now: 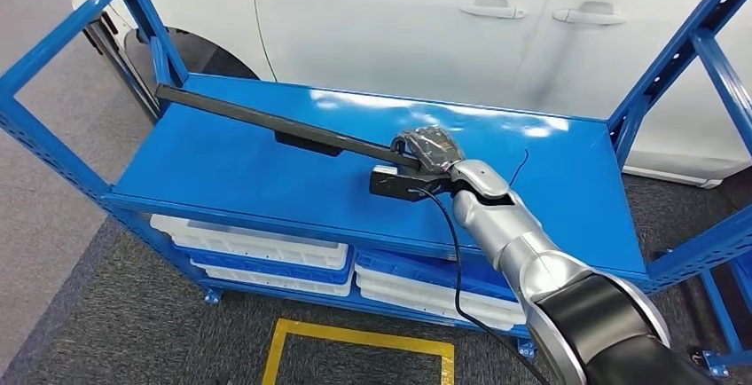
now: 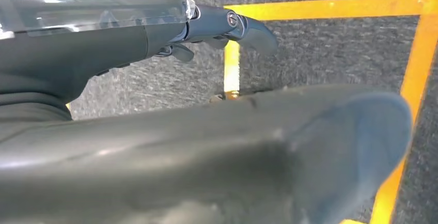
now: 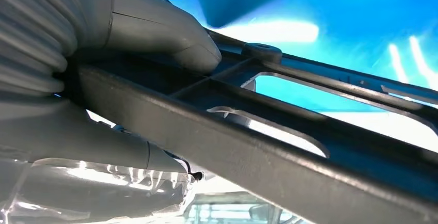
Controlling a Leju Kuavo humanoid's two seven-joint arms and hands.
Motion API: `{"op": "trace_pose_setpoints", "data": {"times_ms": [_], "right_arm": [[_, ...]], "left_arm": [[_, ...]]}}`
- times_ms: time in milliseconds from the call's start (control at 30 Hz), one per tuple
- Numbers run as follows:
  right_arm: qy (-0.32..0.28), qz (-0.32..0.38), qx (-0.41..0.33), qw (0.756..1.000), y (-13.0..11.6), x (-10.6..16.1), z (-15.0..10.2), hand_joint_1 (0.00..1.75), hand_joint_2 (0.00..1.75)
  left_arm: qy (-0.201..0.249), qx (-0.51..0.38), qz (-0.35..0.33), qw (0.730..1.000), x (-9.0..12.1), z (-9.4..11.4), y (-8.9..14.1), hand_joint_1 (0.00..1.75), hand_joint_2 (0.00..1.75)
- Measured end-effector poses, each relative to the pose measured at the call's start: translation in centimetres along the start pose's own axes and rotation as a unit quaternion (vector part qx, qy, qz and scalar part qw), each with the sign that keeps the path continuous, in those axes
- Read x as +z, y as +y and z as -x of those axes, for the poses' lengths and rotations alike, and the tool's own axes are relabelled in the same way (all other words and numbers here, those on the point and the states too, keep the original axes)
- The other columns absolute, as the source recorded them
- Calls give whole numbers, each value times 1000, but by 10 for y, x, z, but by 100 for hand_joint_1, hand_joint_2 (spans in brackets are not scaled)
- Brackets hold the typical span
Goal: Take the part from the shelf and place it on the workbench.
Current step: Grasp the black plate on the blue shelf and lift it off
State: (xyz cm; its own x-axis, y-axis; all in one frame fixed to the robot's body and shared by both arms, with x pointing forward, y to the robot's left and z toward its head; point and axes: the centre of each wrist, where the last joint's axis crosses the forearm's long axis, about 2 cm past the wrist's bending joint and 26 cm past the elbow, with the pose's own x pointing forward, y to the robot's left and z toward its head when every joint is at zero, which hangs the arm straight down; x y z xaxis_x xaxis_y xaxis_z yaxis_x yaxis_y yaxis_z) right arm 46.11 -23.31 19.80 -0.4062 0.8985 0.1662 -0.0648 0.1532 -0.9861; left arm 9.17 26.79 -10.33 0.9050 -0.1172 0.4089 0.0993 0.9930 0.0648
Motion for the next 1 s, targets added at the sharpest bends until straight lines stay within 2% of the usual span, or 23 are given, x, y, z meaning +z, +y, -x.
{"op": "trace_pose_setpoints", "data": {"times_ms": [133, 233, 367, 467, 567, 700, 833, 1000], "right_arm": [[-15, 3, -22, 1000, -1, 0, 0, 175, 175], [-68, 6, -124, 990, -9, -3, -2, 175, 175], [-151, 34, -289, 945, -48, -15, -14, 174, 175], [-206, 63, -355, 910, -80, -21, -25, 174, 175], [-246, 67, -400, 880, -86, -19, -32, 175, 175], [-301, 66, -484, 819, -71, -8, -39, 174, 175], [-330, 54, -538, 773, -50, 8, -42, 172, 175], [-354, 42, -548, 757, -36, 25, -47, 171, 175]], "left_arm": [[-1, 0, 0, 1000, 0, -1, 0, 0, 0], [-3, 3, 0, 1000, -1, -3, 0, 0, 0], [-5, 10, 0, 1000, -1, -4, -1, 0, 0], [-5, 15, -2, 1000, -1, -5, -3, 0, 0], [-3, 18, -3, 1000, 0, -3, -4, 0, 0], [0, 21, -2, 1000, 1, 0, -5, 0, 175], [5, 28, -1, 1000, 2, 5, -6, 0, 175], [1, 43, 0, 999, 2, 7, -6, 0, 175]]}}
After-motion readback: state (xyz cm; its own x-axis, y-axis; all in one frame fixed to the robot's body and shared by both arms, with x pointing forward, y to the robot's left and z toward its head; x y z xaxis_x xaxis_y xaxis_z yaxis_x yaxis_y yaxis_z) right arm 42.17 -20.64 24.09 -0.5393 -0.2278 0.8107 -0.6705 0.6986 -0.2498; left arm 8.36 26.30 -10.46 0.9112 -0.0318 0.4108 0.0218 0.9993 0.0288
